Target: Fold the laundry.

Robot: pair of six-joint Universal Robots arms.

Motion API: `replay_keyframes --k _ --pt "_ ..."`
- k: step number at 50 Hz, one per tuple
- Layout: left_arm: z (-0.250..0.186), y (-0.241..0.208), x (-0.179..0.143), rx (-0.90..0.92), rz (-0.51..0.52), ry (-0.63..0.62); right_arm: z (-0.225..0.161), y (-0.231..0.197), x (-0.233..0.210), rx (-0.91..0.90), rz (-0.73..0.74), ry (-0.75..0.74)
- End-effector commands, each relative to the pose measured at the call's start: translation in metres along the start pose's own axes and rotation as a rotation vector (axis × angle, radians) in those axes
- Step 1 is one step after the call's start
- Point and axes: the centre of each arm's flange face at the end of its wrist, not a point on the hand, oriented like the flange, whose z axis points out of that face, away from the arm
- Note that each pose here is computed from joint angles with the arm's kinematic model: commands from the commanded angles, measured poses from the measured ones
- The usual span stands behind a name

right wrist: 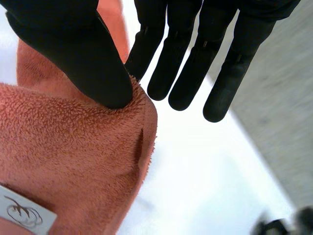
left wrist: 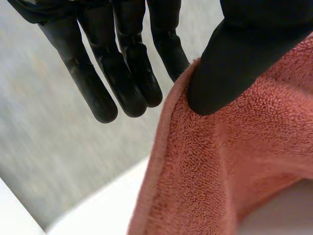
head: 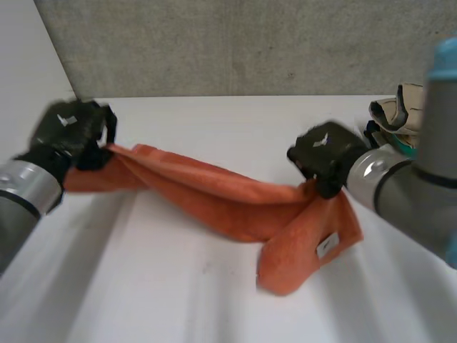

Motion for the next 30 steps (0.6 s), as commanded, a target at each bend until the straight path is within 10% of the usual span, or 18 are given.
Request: replay_keyframes --k 1,8,17,30 --pt "0.052 0.071 0.006 -0.155 -0.003 0.045 0.058 0.034 -0.014 -0.092 0.027 -0.055" --pt "0.129 -0.008 0.001 0.238 0.114 -0.088 0.1 -0.019 0.044 0.18 0.099 0.26" --pt "0.138 -0.146 -0.039 0.882 0.114 -0.276 0.063 -0.124 0.11 0.751 0.107 0.608" --pt "0.108 -0.089 -0.04 0.589 0.065 -0.262 0.069 -0.076 0.078 0.543 0.087 0.487"
